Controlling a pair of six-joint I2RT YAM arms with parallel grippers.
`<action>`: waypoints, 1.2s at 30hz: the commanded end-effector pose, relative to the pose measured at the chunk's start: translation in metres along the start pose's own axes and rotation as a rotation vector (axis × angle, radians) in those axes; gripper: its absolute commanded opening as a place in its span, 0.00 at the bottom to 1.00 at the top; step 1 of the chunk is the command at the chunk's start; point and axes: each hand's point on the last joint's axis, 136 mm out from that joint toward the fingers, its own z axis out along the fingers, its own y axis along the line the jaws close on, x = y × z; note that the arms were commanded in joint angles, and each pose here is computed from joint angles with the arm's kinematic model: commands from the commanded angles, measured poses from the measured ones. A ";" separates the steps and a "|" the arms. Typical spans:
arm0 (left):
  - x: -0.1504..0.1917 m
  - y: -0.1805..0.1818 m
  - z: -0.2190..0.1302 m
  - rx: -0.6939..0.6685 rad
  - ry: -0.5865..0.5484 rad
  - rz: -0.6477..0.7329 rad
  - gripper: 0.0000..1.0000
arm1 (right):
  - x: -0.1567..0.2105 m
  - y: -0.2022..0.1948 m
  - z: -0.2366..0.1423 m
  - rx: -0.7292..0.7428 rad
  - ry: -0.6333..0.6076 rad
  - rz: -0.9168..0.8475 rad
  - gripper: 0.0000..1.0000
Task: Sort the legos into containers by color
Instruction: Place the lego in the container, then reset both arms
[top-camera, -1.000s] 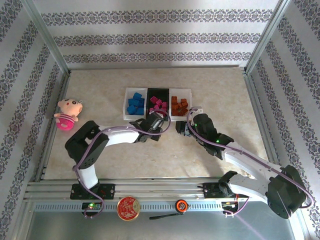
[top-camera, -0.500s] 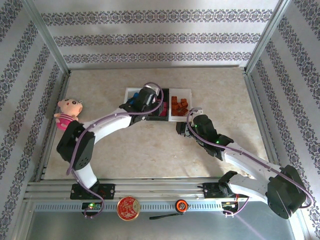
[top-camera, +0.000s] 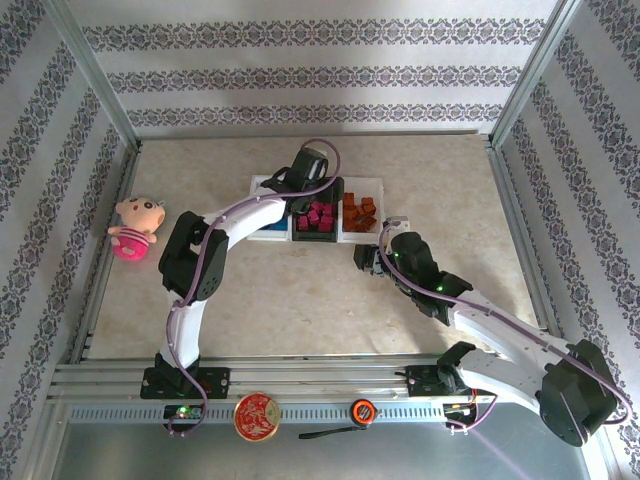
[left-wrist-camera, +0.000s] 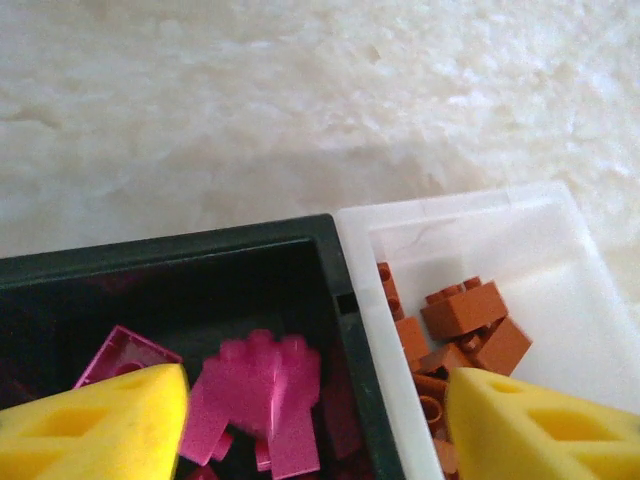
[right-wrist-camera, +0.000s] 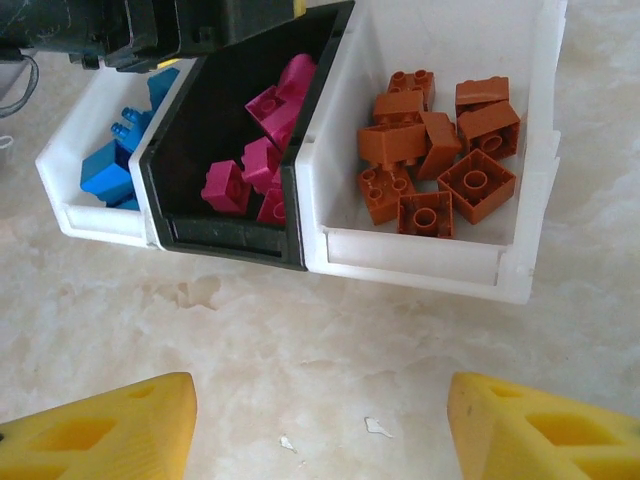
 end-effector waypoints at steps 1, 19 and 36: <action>-0.017 -0.002 -0.016 0.014 -0.013 -0.009 0.85 | -0.004 -0.010 -0.005 0.034 -0.030 0.022 0.71; 0.007 0.092 -0.230 -0.192 -0.446 -0.024 1.00 | -0.025 -0.019 -0.017 0.088 -0.138 -0.031 0.98; 0.077 0.271 -0.166 -0.611 -0.316 0.144 1.00 | -0.033 -0.056 -0.005 0.251 -0.185 -0.077 0.98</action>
